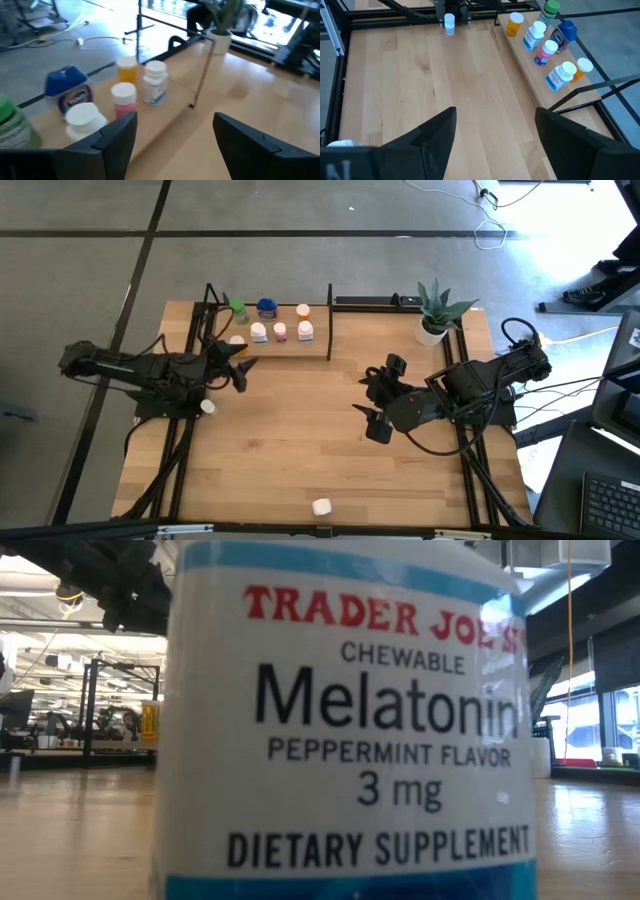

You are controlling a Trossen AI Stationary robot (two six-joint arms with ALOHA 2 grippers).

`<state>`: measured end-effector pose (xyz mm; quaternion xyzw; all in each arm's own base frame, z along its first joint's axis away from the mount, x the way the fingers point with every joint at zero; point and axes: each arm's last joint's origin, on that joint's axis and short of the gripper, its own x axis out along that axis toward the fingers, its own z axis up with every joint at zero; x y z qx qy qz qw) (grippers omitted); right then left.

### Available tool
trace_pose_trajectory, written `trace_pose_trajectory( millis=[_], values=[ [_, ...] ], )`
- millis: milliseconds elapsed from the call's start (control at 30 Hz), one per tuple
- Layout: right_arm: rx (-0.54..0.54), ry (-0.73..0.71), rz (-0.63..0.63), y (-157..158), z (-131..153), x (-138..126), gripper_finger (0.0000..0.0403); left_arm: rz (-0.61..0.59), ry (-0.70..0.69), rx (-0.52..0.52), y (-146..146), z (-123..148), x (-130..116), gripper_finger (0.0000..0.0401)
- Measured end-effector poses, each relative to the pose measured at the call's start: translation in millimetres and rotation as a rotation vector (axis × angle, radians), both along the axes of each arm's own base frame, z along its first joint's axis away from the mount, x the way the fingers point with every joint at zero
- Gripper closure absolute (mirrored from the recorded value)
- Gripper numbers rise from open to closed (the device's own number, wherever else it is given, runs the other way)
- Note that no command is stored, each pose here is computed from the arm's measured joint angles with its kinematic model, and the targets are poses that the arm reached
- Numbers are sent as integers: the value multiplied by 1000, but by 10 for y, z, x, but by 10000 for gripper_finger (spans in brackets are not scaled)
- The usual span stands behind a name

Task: Pick and place medicine bottles onto shelf by color
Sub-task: Put the orange pill bottle on the shelf

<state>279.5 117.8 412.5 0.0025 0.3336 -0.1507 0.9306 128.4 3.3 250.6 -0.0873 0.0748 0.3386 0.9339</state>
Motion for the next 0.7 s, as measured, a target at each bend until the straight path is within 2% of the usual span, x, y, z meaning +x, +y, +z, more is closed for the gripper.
trace_pose_trajectory(
  millis=[233, 533, 700],
  values=[
    [1, 0, 1, 1, 0, 0, 130, -143, 65, -17, -135, -68, 42, 146],
    [2, 0, 2, 1, 0, 0, 130, -246, 116, -81, -276, -162, 78, 146],
    [2, 0, 2, 1, 0, 0, 130, -279, 189, -167, -317, -267, 51, 146]
  ],
)
